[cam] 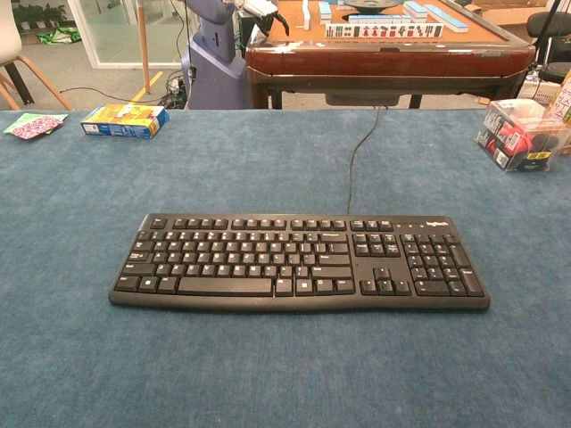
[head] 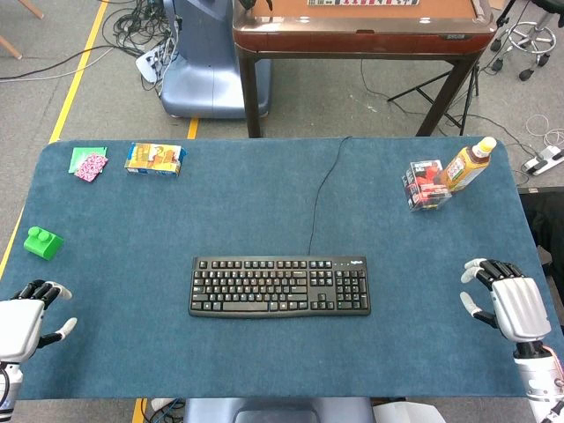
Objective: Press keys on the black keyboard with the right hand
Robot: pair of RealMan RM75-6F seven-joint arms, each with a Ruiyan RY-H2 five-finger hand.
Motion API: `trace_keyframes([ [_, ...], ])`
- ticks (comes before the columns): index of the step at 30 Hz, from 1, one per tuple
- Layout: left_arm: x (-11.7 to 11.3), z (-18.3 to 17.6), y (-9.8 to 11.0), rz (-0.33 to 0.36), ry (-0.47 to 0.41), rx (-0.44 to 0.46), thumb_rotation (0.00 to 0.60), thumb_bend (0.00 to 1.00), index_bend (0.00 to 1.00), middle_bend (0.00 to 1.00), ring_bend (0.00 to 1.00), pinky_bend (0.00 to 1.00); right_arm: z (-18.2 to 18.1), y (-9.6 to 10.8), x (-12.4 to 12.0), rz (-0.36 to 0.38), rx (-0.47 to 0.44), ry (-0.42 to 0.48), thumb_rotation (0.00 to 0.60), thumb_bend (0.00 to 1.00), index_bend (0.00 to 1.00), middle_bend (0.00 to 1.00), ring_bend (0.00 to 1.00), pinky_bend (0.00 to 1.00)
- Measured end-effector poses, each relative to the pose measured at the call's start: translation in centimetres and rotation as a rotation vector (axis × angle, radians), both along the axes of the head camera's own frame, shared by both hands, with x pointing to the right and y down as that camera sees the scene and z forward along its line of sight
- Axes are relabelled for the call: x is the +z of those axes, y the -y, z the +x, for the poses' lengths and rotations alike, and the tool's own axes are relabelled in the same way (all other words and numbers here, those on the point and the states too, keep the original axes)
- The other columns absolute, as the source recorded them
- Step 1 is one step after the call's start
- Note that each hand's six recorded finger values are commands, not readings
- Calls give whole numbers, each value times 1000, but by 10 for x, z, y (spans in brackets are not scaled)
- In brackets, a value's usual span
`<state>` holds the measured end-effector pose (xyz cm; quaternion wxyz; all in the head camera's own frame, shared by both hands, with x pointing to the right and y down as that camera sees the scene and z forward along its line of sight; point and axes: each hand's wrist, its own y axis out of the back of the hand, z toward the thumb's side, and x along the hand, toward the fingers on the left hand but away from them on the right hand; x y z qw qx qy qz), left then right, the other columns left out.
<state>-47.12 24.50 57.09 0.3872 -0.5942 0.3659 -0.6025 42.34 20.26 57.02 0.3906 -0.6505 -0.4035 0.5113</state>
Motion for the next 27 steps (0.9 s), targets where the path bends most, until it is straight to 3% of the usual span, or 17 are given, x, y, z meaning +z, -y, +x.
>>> trace_keyframes([
  [22, 5, -2, -1, -19, 4, -7, 600, 165, 454, 388, 264, 451, 1, -1, 6, -78, 3, -7, 600, 157, 413, 228, 176, 308],
  [27, 4, -3, -2, -17, 5, -8, 600, 166, 454, 388, 264, 451, 0, -1, 7, -90, -1, -8, 600, 157, 413, 231, 177, 352],
])
